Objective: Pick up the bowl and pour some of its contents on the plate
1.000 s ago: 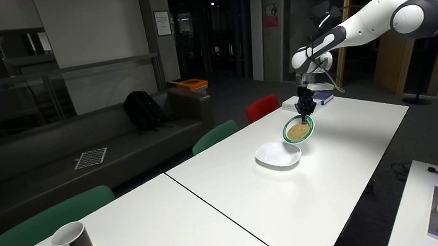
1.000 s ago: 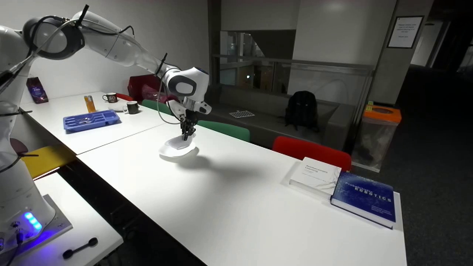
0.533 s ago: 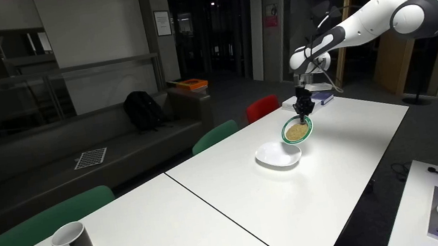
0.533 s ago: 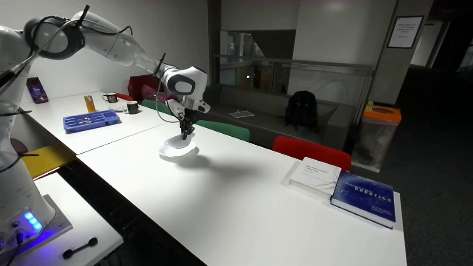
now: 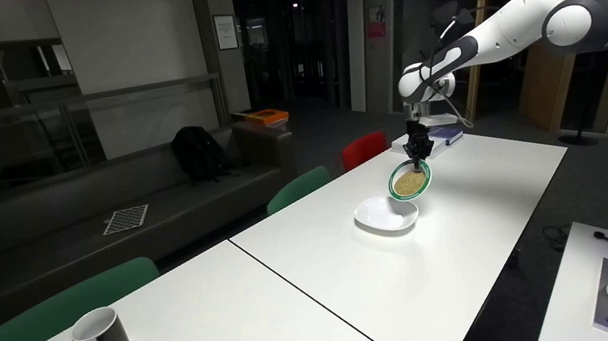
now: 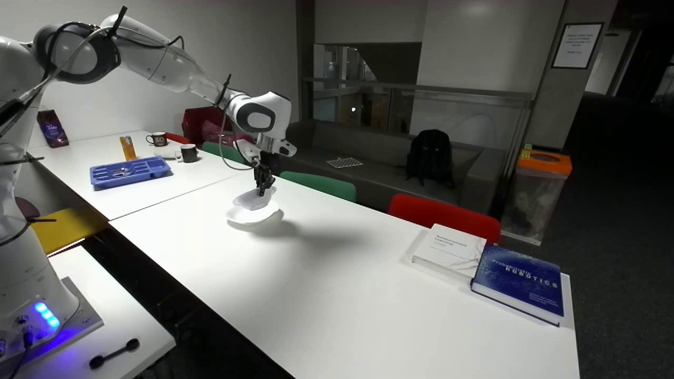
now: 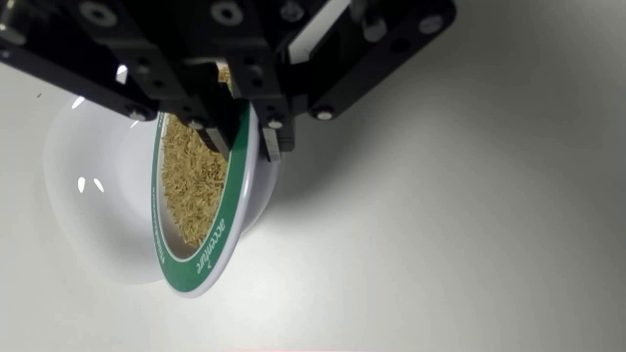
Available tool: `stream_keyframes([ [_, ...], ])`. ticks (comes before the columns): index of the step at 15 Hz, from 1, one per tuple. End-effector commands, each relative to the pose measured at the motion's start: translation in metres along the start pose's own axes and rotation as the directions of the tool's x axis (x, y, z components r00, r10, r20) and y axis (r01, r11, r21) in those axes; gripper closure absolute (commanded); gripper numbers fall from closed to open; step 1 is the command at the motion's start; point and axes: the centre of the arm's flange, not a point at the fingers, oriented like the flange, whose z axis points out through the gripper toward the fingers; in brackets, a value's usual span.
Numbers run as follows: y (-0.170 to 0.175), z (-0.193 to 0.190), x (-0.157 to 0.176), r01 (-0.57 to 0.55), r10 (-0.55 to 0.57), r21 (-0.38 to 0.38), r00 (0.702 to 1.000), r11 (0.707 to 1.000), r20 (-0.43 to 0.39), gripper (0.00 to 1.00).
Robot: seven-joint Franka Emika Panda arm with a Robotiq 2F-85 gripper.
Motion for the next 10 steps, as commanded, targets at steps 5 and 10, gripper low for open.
stream_keyframes([
  [5,-0.026,-0.02,-0.018,-0.024,0.02,-0.086,0.999,0.996,-0.046,0.96],
  [10,-0.037,-0.017,-0.019,-0.036,0.029,-0.132,0.998,0.991,-0.051,0.96],
])
